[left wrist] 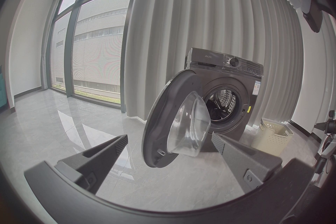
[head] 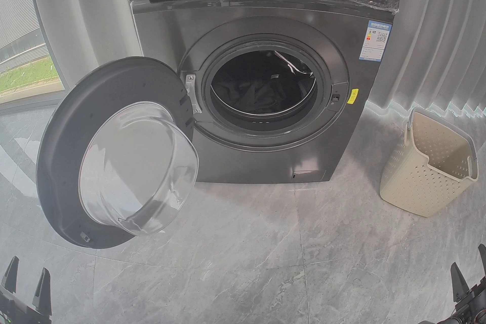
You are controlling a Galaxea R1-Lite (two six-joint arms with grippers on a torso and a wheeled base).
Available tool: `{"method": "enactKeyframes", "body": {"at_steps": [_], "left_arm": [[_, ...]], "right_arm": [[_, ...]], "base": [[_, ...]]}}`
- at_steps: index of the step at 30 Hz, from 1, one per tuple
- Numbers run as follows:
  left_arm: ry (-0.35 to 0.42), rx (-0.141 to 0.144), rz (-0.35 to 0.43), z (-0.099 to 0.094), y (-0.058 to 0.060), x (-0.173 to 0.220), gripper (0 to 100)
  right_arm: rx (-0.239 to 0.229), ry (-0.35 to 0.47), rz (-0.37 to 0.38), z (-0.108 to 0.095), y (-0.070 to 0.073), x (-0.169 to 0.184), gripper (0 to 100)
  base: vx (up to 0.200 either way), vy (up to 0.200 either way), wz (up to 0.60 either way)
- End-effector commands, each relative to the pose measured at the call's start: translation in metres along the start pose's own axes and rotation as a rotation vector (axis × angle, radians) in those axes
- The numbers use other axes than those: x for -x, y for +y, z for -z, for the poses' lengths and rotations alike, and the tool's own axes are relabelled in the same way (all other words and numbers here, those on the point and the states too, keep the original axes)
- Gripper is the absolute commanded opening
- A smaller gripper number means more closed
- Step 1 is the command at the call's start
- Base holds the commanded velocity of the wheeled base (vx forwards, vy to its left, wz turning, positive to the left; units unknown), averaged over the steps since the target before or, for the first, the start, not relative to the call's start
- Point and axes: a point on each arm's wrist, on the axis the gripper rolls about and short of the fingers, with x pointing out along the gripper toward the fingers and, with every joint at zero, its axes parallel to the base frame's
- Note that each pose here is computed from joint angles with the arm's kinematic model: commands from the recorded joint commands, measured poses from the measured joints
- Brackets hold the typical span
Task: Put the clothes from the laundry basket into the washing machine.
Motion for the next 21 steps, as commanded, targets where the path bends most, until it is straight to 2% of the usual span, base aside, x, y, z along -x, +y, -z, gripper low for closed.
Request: {"method": "enactKeyframes", "body": {"at_steps": [1,17,21], "left_arm": [[0.005,0.0,-0.002,0.0051,0.0007,0.0,100],[0.005,0.0,-0.003,0.0051,0.0007,0.0,100],[0.005,0.0,-0.003,0.0051,0.0007,0.0,100]], "right_arm": [[0.0,0.003,-0.001,0.0051,0.0,-0.0002,100],[0.001,0.003,-0.001,0.0051,0.0,-0.0002,100],[0.001,0.003,-0.001,0.0051,0.0,-0.0002,100]], "base": [[0.0,0.0,0.0],[0.0,0.0,0.0],[0.0,0.2,0.0]]}}
